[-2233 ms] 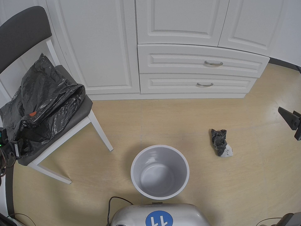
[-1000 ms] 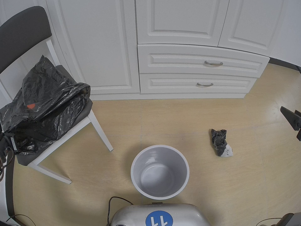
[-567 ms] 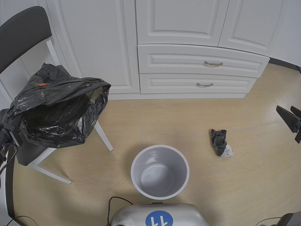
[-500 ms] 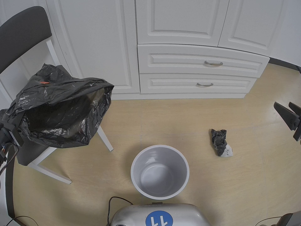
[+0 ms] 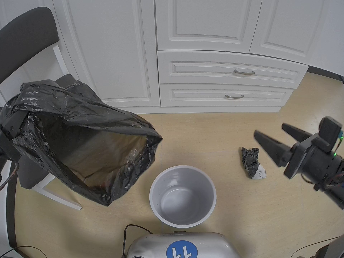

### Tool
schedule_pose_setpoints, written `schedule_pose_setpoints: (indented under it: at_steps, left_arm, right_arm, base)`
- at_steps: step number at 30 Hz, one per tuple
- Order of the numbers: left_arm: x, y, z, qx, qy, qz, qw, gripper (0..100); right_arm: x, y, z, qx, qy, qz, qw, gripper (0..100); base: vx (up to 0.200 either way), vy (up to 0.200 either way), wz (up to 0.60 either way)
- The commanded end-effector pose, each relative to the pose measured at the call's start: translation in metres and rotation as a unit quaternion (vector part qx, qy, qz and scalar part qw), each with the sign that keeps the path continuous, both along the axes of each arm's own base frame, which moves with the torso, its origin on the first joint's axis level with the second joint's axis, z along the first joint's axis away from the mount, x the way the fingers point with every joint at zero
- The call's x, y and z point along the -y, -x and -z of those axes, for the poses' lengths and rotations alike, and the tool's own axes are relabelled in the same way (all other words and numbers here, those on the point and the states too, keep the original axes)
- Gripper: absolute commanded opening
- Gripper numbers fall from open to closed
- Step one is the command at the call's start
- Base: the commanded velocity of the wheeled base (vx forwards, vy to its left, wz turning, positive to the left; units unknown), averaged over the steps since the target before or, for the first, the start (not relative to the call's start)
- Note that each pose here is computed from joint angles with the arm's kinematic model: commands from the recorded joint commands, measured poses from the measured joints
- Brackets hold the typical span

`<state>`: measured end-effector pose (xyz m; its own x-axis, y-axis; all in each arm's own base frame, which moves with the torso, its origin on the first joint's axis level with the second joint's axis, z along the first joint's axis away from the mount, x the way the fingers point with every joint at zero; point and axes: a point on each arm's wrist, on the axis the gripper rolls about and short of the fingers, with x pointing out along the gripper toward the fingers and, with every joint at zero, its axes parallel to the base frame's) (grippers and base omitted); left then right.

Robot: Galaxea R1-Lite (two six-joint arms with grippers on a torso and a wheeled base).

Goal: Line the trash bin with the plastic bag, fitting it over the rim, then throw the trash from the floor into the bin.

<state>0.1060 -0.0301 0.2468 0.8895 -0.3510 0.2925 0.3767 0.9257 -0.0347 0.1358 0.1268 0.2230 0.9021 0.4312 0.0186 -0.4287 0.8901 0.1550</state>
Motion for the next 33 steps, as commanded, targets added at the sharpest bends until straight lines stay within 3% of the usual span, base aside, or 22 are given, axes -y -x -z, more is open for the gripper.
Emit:
schedule_pose_setpoints:
  at_steps: [1, 13, 21, 23, 29, 33]
  left_arm:
    - [0.008, 0.010, -0.014, 0.027, 0.023, 0.025, 0.9991, 0]
    - [0.020, -0.001, -0.015, 0.002, 0.052, 0.027, 0.9983, 0]
    - [0.018, 0.002, -0.021, 0.011, 0.066, 0.011, 0.9977, 0]
    - [0.019, 0.003, -0.022, 0.013, 0.067, 0.014, 0.9976, 0]
    - [0.021, 0.009, -0.025, 0.018, 0.078, 0.021, 0.9966, 0]
    - [0.021, 0.009, -0.026, 0.020, 0.081, 0.020, 0.9964, 0]
  right_arm:
    - [-0.037, -0.008, 0.034, -0.064, 0.029, -0.043, 0.9966, 100]
    - [-0.074, 0.008, 0.063, -0.127, 0.041, -0.110, 0.9850, 100]
    - [-0.084, 0.004, 0.068, -0.144, 0.032, -0.107, 0.9831, 100]
    - [-0.086, 0.002, 0.068, -0.147, 0.026, -0.107, 0.9831, 100]
    - [-0.107, -0.010, 0.057, -0.163, -0.041, -0.098, 0.9809, 100]
    - [-0.131, -0.022, 0.059, -0.164, -0.049, -0.079, 0.9821, 100]
  base:
    - [0.000, 0.000, 0.00]
    - [0.000, 0.000, 0.00]
    - [0.000, 0.000, 0.00]
    - [0.000, 0.000, 0.00]
    - [0.000, 0.000, 0.00]
    - [0.000, 0.000, 0.00]
